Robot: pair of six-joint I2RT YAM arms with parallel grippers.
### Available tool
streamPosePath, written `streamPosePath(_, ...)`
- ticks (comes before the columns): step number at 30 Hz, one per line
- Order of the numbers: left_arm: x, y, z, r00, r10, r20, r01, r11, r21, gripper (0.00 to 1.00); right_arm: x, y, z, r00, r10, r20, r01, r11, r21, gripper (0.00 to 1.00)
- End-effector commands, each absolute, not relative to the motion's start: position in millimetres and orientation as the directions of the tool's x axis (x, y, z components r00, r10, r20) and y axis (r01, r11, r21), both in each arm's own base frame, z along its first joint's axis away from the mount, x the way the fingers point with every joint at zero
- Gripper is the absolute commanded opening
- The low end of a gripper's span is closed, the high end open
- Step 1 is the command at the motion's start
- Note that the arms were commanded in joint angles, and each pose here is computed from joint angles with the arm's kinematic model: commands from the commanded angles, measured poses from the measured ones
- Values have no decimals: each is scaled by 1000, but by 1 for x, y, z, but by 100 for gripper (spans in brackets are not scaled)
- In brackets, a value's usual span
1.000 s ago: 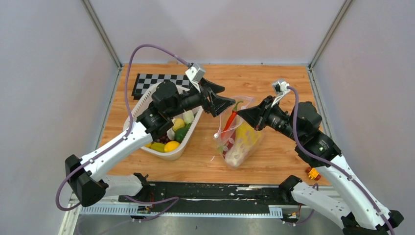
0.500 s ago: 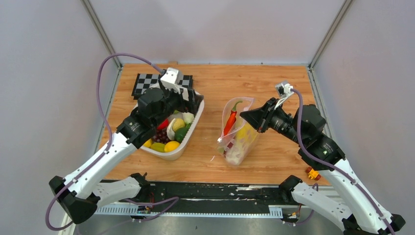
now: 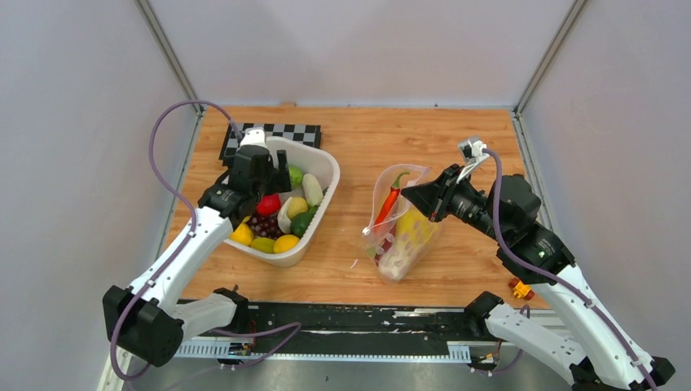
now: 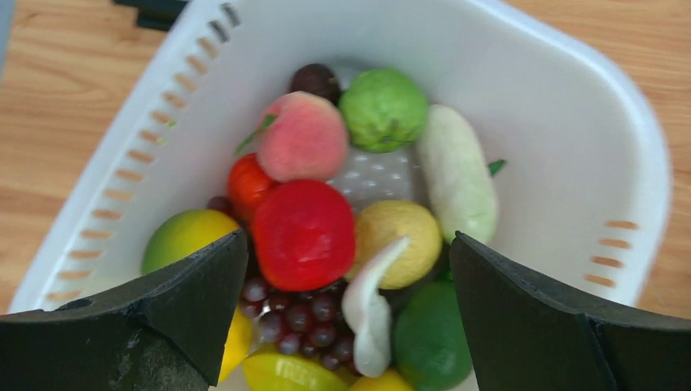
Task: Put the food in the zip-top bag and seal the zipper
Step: Pick up the fake fruit from the bin.
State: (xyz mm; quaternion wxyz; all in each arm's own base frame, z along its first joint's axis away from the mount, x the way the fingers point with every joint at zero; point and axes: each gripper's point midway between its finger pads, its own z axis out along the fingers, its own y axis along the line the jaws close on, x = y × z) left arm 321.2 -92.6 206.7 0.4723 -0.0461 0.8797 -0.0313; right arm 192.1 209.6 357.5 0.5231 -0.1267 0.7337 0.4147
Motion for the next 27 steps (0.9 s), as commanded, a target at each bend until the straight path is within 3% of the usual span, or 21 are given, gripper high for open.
streamPosePath(1,309,-41,196,-531,-152,-834,-265,964,-7,100,194,207,374,-360,280,-890,-639,621,454,0)
streamPosePath(12,291,14,155,-552,-199,-810,-420,905,63,100,192,204,374,-359,277,-891,-636,626,451,0)
streamPosePath(20,297,24,139,-542,-220,-811,-431,901,44,99,191,202,375,-352,287,-891,-635,626,453,0)
streamPosePath(27,300,21,129,-560,-214,-801,-408,912,41,87,192,203,373,-357,280,-891,-634,629,451,0)
